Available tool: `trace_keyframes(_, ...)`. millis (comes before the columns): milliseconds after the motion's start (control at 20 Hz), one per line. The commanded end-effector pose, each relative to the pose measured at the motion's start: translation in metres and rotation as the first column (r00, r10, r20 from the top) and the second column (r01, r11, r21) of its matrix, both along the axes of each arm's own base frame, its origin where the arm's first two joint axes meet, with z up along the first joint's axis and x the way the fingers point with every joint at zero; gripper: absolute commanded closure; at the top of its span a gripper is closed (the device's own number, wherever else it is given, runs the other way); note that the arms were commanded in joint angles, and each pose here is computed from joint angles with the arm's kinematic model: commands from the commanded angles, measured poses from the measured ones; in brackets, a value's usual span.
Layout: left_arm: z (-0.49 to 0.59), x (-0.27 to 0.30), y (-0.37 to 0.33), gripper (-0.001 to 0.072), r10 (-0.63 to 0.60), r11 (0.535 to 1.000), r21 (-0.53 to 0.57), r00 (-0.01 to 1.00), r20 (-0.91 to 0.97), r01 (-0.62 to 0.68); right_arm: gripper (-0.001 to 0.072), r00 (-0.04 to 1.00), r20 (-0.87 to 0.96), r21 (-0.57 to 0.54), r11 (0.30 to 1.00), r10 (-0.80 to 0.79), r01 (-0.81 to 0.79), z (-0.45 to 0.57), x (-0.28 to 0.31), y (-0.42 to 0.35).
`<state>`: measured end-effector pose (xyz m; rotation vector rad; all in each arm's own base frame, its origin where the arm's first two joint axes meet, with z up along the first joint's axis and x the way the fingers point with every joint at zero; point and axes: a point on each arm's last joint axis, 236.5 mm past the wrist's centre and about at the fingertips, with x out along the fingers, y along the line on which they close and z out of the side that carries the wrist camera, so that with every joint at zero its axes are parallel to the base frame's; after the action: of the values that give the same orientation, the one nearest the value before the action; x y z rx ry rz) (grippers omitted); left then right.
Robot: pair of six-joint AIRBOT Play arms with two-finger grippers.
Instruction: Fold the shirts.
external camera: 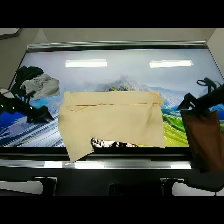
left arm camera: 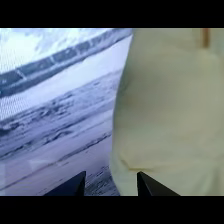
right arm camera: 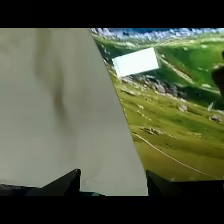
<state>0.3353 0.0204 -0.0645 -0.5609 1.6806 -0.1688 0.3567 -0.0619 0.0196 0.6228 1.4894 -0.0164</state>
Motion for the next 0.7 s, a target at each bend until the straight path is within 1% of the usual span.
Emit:
trace_keyframes(0,-0.031,-0.046,-0.026,0.0322,-0.022,0.994,-0.112,0.998,-0.059,0.015,0.0227,0.998,-0.067,0.008,1.0,-0.009,0.01,-0.026,-0.045,0.011)
trace_keyframes(100,-0.037,-0.036,-0.037,0.0322,0.024,0.988,-0.152,1.0,-0.014,-0.026,0.0227,0.995,-0.098,0.024,1.0,-0.007,0.009,-0.034,-0.056,0.016)
trace_keyframes(150,-0.037,-0.03,-0.038,0.0322,0.044,0.987,-0.155,0.999,0.007,-0.043,0.0227,0.994,-0.11,0.03,1.0,-0.003,0.006,-0.036,-0.06,0.018)
trace_keyframes(450,-0.043,-0.013,-0.03,0.0329,0.084,0.99,-0.116,0.994,0.067,-0.075,0.0226,0.991,-0.124,0.039,0.998,0.056,-0.051,-0.038,-0.069,0.02)
trace_keyframes(600,-0.043,-0.017,-0.031,0.0558,0.077,0.99,-0.125,0.996,0.052,-0.07,0.0219,0.985,-0.165,0.057,0.998,0.05,-0.041,-0.054,-0.082,0.026)
trace_keyframes(650,-0.042,-0.019,-0.032,0.0678,0.073,0.989,-0.13,0.996,0.044,-0.067,0.0218,0.981,-0.188,0.071,0.997,0.043,-0.03,-0.062,-0.089,0.03)
